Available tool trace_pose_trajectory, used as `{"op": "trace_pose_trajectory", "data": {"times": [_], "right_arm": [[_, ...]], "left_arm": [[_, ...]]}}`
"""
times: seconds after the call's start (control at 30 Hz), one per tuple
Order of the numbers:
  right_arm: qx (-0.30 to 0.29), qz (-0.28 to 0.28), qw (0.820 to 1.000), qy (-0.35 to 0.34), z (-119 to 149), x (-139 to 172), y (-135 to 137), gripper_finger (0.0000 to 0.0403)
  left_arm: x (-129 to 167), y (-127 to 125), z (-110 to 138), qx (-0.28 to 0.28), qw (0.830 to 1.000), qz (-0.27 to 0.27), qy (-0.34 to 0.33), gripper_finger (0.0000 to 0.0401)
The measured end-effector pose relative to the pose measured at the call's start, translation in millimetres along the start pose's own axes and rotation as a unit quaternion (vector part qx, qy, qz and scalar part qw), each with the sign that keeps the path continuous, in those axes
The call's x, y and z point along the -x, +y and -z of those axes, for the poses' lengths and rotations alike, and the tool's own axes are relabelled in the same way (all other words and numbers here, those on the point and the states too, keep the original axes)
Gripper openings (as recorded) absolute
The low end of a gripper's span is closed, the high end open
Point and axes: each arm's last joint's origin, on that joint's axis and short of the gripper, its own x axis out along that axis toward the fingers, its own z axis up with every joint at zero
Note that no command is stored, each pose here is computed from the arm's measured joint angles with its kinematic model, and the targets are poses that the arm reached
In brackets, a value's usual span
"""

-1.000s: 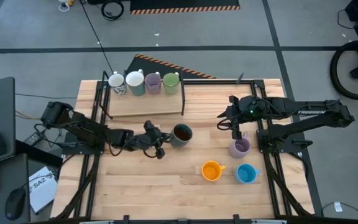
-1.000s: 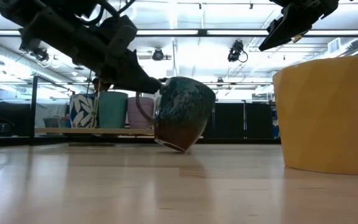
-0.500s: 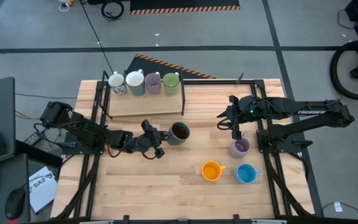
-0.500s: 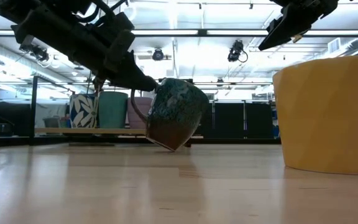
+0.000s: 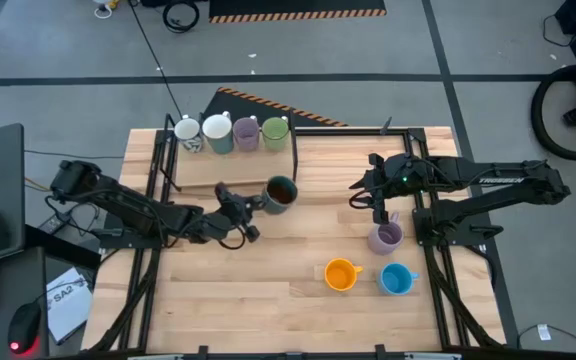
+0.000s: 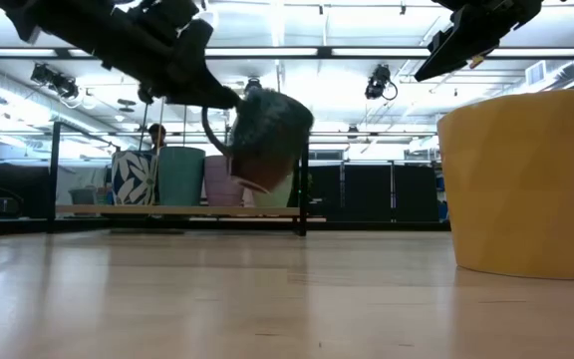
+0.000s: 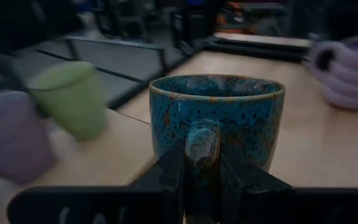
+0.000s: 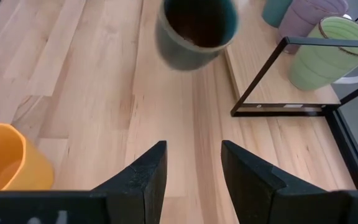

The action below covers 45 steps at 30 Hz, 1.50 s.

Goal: Place coffee mugs
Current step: Put the dark blue patterned mug on the shelf

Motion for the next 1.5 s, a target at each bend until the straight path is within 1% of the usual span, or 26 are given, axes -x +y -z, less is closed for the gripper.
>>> {"op": "trace_pose_trajectory", "data": {"times": [0.23,0.37,0.47,0.6,0.73,0.9,1.23,1.33,1.5], "right_arm": [[-0.001,-0.001,1.0,0.002,0.4,-0.1,0.1,0.0158],[-0.008,-0.001,1.0,0.003,0.6,0.0,0.2,0.0158],[-0.008,-0.001,1.0,0.003,1.0,-0.5,0.3,0.0158],[-0.007,-0.001,1.0,0.002,2.7,-2.6,0.6,0.0158],[-0.006,0.0,1.0,-0.002,1.9,-2.6,0.5,0.0158],[0.002,0.001,1.0,-0.011,0.1,-2.7,0.3,0.0158],[0.004,0.004,1.0,-0.03,-3.5,-2.5,-0.3,0.0158],[0.004,0.004,1.0,-0.031,-3.5,-2.4,-0.3,0.0158],[0.006,0.004,1.0,-0.031,-3.5,-2.4,-0.3,0.0158]], "left_arm": [[3.7,7.4,3.1,-0.017,0.995,-0.098,-0.008,0.0056],[10.0,9.0,12.1,-0.027,0.99,-0.138,-0.002,0.0056],[17.9,8.7,18.6,-0.023,0.987,-0.161,-0.009,0.0056],[28.1,10.1,28.8,-0.008,0.985,-0.171,-0.013,0.0056],[39.3,14.7,36.3,0.011,0.982,-0.186,-0.033,0.0056],[47.8,20.1,42.0,0.038,0.98,-0.188,-0.048,0.0056],[37.3,21.5,35.3,0.092,0.968,-0.219,-0.082,0.006],[31.8,21.2,34.6,0.089,0.965,-0.231,-0.085,0.0059],[22.6,17.4,33.2,0.081,0.968,-0.23,-0.067,0.0058]]}}
